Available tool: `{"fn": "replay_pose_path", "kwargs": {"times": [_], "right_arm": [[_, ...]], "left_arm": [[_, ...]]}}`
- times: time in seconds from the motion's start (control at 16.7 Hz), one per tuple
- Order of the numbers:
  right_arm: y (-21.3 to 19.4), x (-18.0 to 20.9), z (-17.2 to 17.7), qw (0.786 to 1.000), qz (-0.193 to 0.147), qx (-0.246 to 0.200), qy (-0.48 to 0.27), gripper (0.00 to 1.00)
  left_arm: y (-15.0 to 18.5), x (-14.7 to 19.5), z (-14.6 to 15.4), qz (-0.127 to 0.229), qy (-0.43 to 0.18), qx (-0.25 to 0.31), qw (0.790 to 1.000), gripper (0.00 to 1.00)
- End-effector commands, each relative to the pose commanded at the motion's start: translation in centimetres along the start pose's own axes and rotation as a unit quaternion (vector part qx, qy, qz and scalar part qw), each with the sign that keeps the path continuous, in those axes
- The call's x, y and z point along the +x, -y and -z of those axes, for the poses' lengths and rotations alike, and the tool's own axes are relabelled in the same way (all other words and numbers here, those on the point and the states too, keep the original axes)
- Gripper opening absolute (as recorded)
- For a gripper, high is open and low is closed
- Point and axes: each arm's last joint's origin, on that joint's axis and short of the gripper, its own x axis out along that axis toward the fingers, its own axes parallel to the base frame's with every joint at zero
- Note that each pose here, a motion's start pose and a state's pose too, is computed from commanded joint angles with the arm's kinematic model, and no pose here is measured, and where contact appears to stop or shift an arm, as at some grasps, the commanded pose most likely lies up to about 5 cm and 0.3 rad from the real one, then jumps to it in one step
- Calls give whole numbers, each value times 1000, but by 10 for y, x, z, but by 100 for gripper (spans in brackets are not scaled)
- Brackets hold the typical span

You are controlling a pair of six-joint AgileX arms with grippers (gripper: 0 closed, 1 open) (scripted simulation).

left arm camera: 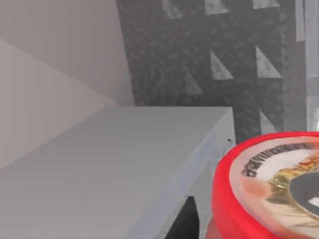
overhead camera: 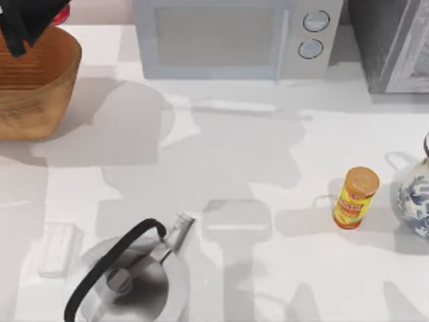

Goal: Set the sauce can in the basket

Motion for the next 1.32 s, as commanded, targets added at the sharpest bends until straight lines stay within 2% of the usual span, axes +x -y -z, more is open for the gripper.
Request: {"fn": "replay_pose_path", "kwargs": {"times": [0.12, 0.24, 0.36, 0.48, 0.84, 1.14, 1.32], "right_arm": [[0, 0, 0, 1000, 0, 0, 0, 100], [0, 0, 0, 1000, 0, 0, 0, 100], [0, 0, 0, 1000, 0, 0, 0, 100], [0, 0, 0, 1000, 0, 0, 0, 100], [0, 0, 0, 1000, 0, 0, 0, 100], [0, 0, 0, 1000, 0, 0, 0, 100], [0, 0, 0, 1000, 0, 0, 0, 100]], "left_arm": [[-14, -57, -16, -60, -17, -9, 998, 0], [-22, -104, -17, -109, -30, -30, 993, 0], [-24, -135, -12, -141, -38, -53, 988, 0], [-25, -149, -5, -154, -41, -71, 985, 0], [-27, -143, -1, -155, -42, -73, 984, 0], [-38, -101, 22, -153, -42, -74, 985, 0], [-40, -93, 25, -154, -41, -73, 985, 0]]}}
